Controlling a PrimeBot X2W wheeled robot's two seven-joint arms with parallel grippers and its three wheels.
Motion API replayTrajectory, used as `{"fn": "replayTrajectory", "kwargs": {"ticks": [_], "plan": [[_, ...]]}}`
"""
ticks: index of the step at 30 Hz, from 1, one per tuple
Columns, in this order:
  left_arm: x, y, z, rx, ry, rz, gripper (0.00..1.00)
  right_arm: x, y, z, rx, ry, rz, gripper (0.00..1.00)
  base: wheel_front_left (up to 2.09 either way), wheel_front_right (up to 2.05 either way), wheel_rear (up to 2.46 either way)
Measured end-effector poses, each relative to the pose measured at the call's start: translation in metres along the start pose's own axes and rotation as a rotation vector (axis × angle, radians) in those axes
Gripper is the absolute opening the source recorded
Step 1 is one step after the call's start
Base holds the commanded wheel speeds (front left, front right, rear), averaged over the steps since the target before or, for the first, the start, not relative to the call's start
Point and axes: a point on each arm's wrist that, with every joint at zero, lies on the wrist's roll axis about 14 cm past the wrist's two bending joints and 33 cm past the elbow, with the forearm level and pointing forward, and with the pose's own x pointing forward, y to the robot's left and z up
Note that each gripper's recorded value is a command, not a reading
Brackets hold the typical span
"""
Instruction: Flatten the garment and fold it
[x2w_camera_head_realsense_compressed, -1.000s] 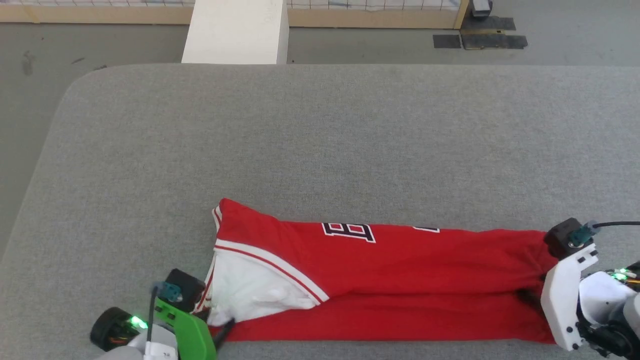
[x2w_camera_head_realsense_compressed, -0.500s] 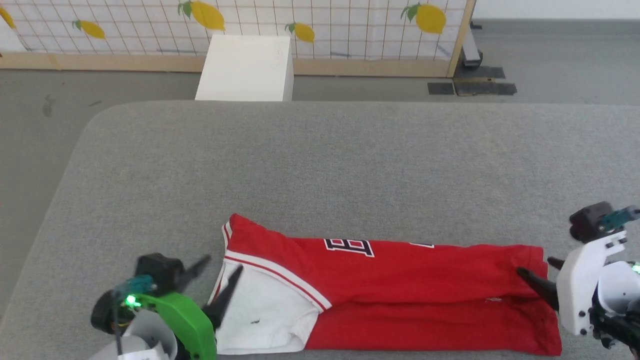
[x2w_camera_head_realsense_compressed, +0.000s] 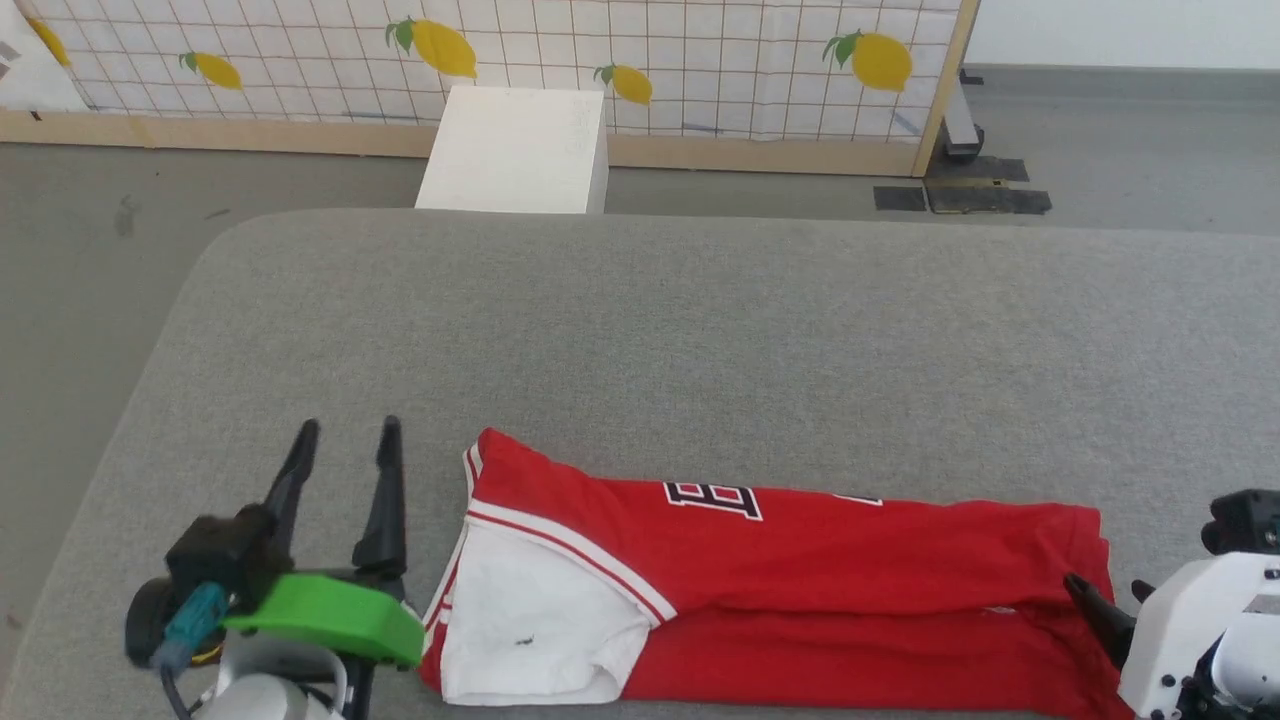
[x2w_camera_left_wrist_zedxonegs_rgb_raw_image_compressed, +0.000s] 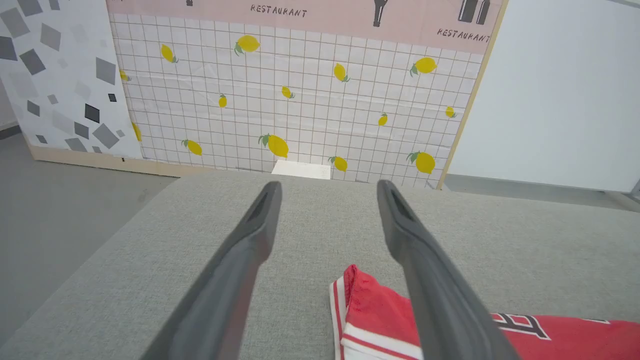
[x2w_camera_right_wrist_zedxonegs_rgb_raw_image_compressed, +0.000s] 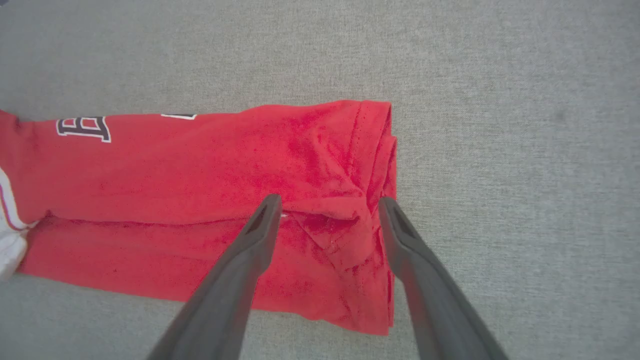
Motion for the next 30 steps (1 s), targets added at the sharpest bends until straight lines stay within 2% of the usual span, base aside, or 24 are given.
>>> {"fn": "replayTrajectory", "kwargs": {"ticks": [3, 9, 15, 25, 26, 27, 30], "plan": [[-0.004, 0.009, 0.008, 0.090, -0.053, 0.038, 1.00, 0.004, -0.009, -0.011, 0.069, 0.006, -0.054, 1.00, 0.00, 0.00, 0.00], [-0.004, 0.009, 0.014, 0.141, -0.103, 0.057, 1.00, 0.018, -0.031, -0.019, 0.150, 0.024, -0.152, 1.00, 0.00, 0.00, 0.00], [-0.005, 0.015, 0.005, 0.136, -0.086, 0.067, 1.00, 0.035, -0.024, -0.037, 0.183, 0.098, -0.135, 1.00, 0.00, 0.00, 0.00], [-0.005, 0.029, -0.007, 0.140, -0.050, 0.095, 1.00, 0.052, -0.008, -0.057, 0.160, 0.201, -0.074, 1.00, 0.00, 0.00, 0.00], [-0.006, 0.030, -0.009, 0.139, -0.046, 0.097, 1.00, 0.053, -0.007, -0.058, 0.147, 0.209, -0.070, 0.37, 0.00, 0.00, 0.00], [-0.006, 0.030, -0.010, 0.137, -0.042, 0.098, 1.00, 0.054, -0.006, -0.058, 0.137, 0.215, -0.065, 0.00, 0.00, 0.00, 0.00], [-0.006, 0.031, -0.014, 0.132, -0.033, 0.100, 1.00, 0.055, -0.001, -0.058, 0.116, 0.219, -0.049, 0.00, 0.00, 0.00, 0.00]]}}
